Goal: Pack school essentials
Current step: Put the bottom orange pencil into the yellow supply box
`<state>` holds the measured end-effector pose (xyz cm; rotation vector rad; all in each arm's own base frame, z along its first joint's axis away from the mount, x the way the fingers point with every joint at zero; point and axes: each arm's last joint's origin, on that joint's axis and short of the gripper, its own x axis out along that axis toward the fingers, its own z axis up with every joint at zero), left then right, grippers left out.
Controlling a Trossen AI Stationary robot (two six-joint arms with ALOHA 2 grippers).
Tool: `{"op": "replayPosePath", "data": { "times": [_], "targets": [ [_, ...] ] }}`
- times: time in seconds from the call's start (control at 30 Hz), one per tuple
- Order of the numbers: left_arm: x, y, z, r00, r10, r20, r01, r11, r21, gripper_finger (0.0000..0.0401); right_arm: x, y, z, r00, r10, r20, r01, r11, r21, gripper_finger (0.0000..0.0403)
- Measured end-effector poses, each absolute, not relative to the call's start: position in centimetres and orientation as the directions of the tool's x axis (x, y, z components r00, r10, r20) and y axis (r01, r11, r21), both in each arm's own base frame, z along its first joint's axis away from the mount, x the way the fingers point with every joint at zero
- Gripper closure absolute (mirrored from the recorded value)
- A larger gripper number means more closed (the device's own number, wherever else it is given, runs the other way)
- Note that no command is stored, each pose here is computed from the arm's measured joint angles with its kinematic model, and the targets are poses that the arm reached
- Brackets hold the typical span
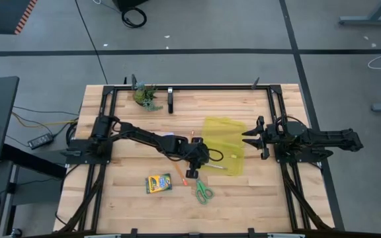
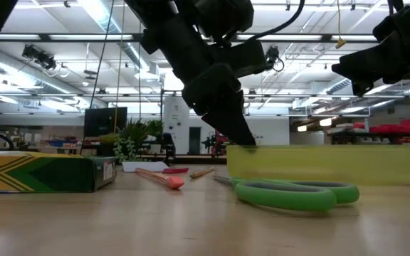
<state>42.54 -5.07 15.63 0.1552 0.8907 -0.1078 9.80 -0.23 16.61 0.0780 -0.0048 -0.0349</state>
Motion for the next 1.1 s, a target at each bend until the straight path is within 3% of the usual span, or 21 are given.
{"op": "replayPosePath", "data": {
  "times": [0.23, 0.57, 0.87, 1.1],
  "targets": [
    [42.2, -5.1, 17.0, 0.641, -0.03, -0.767, 0.181, 0.977, 0.112, 0.0277, 9.8, -0.2, 16.6, 0.999, -0.035, 0.003, 0.035, 0.996, 0.078, 0.0272],
    [40.6, -5.2, 20.2, 0.661, 0.04, -0.749, 0.195, 0.955, 0.223, 0.0316, 9.8, -0.2, 16.6, 0.999, -0.035, 0.004, 0.035, 0.996, 0.078, 0.0272],
    [38.0, -3.7, 19.3, 0.523, 0.096, -0.847, 0.149, 0.968, 0.202, 0.0319, 9.8, -0.2, 16.6, 0.999, -0.035, 0.005, 0.035, 0.996, 0.078, 0.0272],
    [36.2, -3.9, 17.7, 0.363, 0.059, -0.93, 0.28, 0.945, 0.169, 0.032, 9.8, -0.2, 16.6, 0.999, -0.035, 0.004, 0.035, 0.996, 0.078, 0.0272]
  ]
}}
